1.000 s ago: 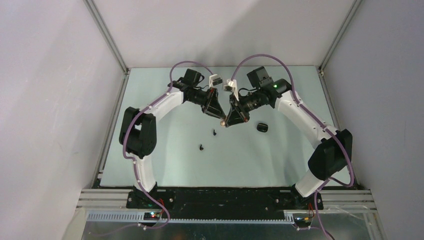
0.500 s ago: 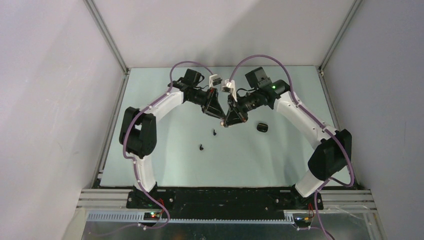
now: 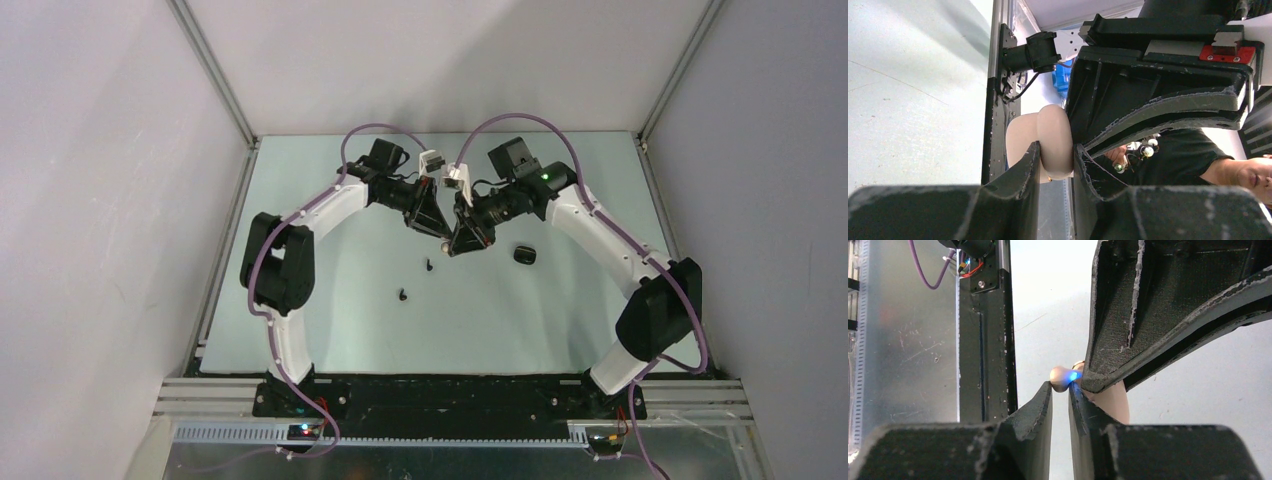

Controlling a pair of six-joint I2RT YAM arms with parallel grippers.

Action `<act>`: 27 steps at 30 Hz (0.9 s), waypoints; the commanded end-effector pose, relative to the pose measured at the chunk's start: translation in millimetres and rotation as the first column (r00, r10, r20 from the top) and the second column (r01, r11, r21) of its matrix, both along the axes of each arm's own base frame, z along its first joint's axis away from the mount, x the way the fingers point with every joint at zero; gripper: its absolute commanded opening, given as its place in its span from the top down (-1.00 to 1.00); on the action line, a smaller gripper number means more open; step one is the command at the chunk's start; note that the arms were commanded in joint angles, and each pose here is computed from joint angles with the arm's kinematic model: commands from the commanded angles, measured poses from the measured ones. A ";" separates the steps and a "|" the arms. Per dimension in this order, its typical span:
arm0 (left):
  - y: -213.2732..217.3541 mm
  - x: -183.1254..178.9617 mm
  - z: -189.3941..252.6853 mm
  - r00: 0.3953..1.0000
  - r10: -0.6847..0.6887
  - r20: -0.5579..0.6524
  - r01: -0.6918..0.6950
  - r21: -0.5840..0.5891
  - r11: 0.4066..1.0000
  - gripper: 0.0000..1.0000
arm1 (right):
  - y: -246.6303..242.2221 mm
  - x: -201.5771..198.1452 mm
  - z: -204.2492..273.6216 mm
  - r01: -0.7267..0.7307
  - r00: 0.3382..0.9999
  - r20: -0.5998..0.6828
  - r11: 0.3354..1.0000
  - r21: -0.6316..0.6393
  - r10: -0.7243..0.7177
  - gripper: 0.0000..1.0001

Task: Insert the wireless bluetooth earbuds into the charging case
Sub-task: Place the earbud in the charging case.

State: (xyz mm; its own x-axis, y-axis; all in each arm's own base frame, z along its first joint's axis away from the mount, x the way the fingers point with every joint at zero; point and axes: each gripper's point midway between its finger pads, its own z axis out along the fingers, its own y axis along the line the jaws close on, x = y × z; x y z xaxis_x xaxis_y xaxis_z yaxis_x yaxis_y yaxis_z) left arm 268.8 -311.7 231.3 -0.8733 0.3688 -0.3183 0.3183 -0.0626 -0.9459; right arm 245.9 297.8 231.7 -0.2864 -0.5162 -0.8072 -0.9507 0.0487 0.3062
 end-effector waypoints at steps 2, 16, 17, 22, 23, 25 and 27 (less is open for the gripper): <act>-0.3 -1.4 18.5 0.999 -0.032 0.016 0.033 -0.057 0.998 1.00 | -9.2 9.9 15.2 0.069 0.996 0.057 0.997 -0.030 -0.067 0.55; -0.7 -1.6 17.4 0.999 -0.039 0.004 0.039 -0.061 0.997 1.00 | -6.0 26.9 33.7 0.194 0.970 0.150 0.981 -0.011 -0.190 0.52; -0.7 -1.7 17.6 0.999 -0.039 0.005 0.039 -0.061 0.997 1.00 | -5.4 26.4 33.4 0.194 0.970 0.153 0.981 -0.013 -0.190 0.51; -0.5 -1.0 17.3 0.999 -0.035 0.007 0.036 -0.059 0.998 1.00 | -8.6 25.4 38.6 0.206 0.966 0.161 0.978 -0.013 -0.202 0.51; -0.6 -0.7 17.6 0.999 -0.034 0.010 0.035 -0.058 0.998 1.00 | -10.3 23.0 48.1 0.205 0.965 0.163 0.979 0.008 -0.203 0.51; 0.5 1.4 18.3 1.000 -0.022 0.020 0.023 -0.051 0.998 1.00 | -17.6 19.0 68.3 0.197 0.965 0.164 0.978 0.064 -0.205 0.49; 3.0 4.8 20.7 0.999 -0.005 0.036 0.007 -0.048 0.999 1.00 | -28.0 17.8 89.9 0.204 0.958 0.175 0.970 0.133 -0.226 0.43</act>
State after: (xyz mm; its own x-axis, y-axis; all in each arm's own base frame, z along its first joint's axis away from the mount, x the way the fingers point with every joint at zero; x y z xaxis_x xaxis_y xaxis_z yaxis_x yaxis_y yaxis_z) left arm 271.1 -312.1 228.3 -0.8756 0.3684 -0.3125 0.3118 -0.0630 -0.9480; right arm 263.9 284.7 252.3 -0.3189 -0.5052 -0.8019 -0.9444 0.2412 0.2236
